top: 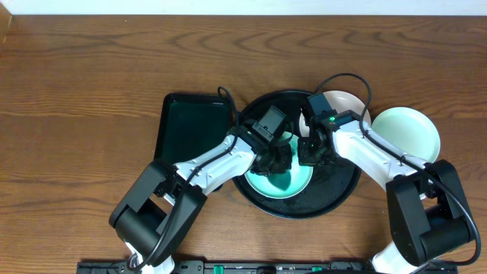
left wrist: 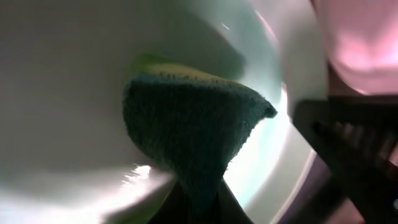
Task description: Clean dirty plates on tray and stack at the side
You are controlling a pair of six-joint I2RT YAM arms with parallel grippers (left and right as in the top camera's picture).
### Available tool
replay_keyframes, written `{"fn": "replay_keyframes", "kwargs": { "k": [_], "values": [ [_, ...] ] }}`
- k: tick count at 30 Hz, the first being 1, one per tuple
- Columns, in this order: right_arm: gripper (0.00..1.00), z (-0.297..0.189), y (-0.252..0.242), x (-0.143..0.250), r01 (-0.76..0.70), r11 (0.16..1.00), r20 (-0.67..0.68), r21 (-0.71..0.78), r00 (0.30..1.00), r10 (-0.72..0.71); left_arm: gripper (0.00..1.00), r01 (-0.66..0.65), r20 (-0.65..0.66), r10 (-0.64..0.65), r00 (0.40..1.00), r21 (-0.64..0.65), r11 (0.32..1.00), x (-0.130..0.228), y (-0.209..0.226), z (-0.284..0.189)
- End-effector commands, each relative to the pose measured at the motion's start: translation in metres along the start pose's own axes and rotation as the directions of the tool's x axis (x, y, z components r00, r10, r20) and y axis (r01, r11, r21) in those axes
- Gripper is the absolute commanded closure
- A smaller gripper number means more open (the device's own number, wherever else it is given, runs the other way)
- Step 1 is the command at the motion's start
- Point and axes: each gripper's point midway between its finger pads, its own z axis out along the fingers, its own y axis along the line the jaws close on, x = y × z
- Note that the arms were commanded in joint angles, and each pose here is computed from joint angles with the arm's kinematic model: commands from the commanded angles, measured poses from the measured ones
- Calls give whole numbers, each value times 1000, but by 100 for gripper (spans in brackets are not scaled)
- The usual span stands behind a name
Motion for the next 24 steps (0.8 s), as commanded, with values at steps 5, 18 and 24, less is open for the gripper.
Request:
{"fn": "replay_keyframes", "kwargs": {
  "k": [5,18,24],
  "values": [
    [99,0,6,2,9,1000,2,-12,1000,-9,91,-31,-26,34,999,105,994,3,-31,-10],
    [99,0,6,1,9,1000,2,-12,1000,-9,87,-102,192,126,973,-131,986,-35,3,-22],
    [99,0,6,1,9,1000,2,-12,1000,-9,86,-80,213,141,967,-275,958,-37,31,-28]
  ]
}}
